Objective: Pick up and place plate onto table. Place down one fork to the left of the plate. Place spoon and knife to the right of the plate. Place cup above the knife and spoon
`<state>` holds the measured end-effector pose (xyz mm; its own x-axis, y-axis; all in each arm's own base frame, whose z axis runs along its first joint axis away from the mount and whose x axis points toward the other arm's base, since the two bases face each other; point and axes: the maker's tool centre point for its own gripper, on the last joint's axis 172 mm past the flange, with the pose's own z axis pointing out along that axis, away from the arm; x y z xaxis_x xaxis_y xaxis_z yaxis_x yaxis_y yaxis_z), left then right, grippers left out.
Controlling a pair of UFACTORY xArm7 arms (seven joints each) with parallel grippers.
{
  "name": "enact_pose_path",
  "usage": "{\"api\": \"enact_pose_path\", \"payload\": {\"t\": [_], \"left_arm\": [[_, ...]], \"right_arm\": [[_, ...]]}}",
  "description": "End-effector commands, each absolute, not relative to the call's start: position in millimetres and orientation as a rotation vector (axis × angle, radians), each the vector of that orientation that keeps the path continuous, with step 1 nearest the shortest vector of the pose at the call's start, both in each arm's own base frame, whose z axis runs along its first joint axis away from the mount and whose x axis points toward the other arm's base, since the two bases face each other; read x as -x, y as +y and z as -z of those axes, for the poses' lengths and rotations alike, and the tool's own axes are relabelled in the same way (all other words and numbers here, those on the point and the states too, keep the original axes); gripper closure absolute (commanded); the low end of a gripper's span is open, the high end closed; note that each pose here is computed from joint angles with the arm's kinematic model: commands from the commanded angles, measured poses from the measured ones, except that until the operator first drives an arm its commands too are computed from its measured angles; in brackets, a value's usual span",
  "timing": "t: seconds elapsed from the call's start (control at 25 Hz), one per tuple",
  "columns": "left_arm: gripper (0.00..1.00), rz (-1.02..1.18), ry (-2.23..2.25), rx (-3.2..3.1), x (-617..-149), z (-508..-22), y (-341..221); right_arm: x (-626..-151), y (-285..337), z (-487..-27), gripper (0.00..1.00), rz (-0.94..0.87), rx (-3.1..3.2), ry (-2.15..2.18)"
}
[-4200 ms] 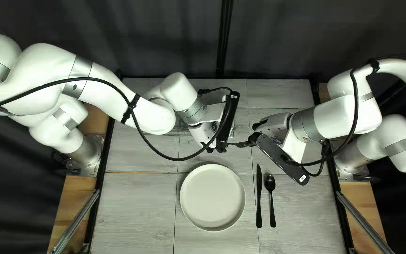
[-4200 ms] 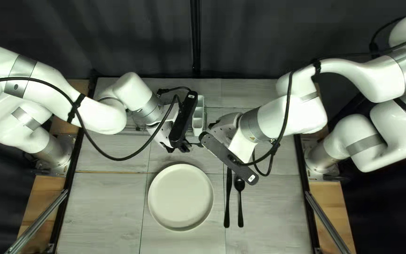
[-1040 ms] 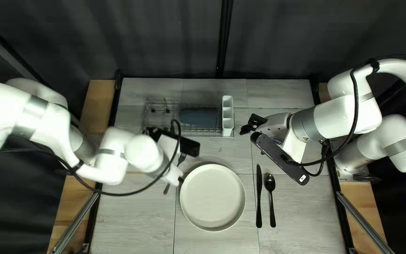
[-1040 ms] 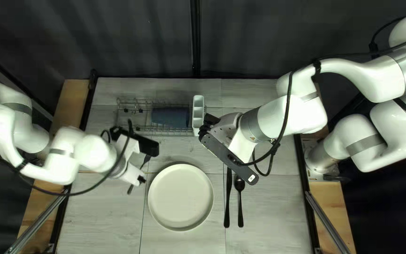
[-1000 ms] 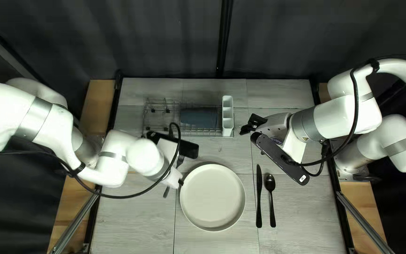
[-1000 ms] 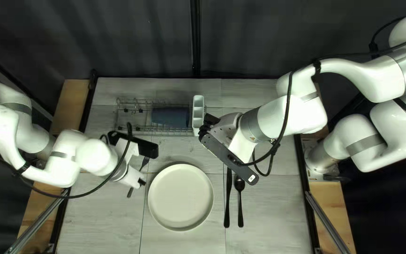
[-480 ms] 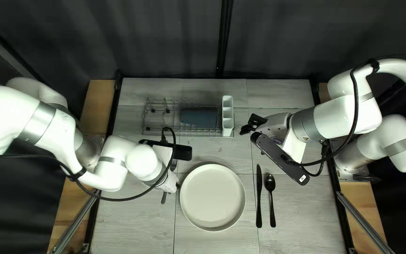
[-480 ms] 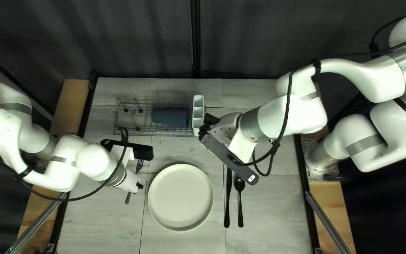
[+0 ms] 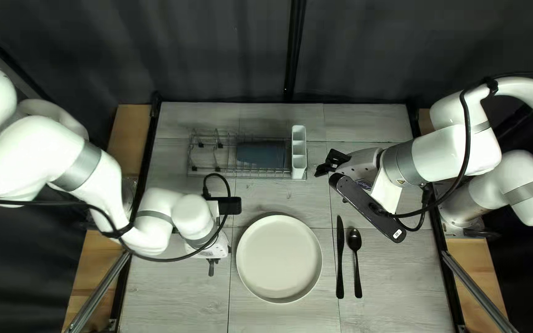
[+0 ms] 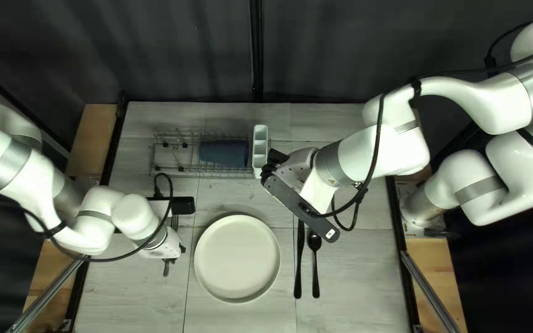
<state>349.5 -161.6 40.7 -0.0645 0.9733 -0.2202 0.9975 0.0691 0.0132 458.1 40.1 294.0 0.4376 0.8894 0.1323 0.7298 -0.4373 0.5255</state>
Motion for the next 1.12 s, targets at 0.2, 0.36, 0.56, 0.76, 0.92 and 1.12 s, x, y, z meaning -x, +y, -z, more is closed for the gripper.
{"api": "enact_pose_path", "payload": {"t": [0.2,0.36,0.56,0.76,0.92,1.12], "left_arm": [[0.94,0.321,2.108,-2.017,-357,-21,-163],[0.92,0.335,2.096,-2.012,-359,-16,-163],[0.13,0.346,2.084,-2.014,-357,-19,-162],[0.0,0.326,2.101,-1.995,-350,-42,-163],[0.0,0.259,2.151,-1.971,-344,-79,-164],[0.0,0.232,2.167,-1.965,-343,-87,-163]], "right_arm": [[-458,40,-294,0.0,-0.558,-2.303,1.373],[-458,40,-294,0.0,-0.558,-2.303,1.373],[-458,40,-294,0.0,-0.558,-2.303,1.373],[-458,40,-294,0.0,-0.558,-2.303,1.373],[-458,40,-294,0.0,-0.558,-2.303,1.373],[-458,40,-294,0.0,-0.558,-2.303,1.373]]}}
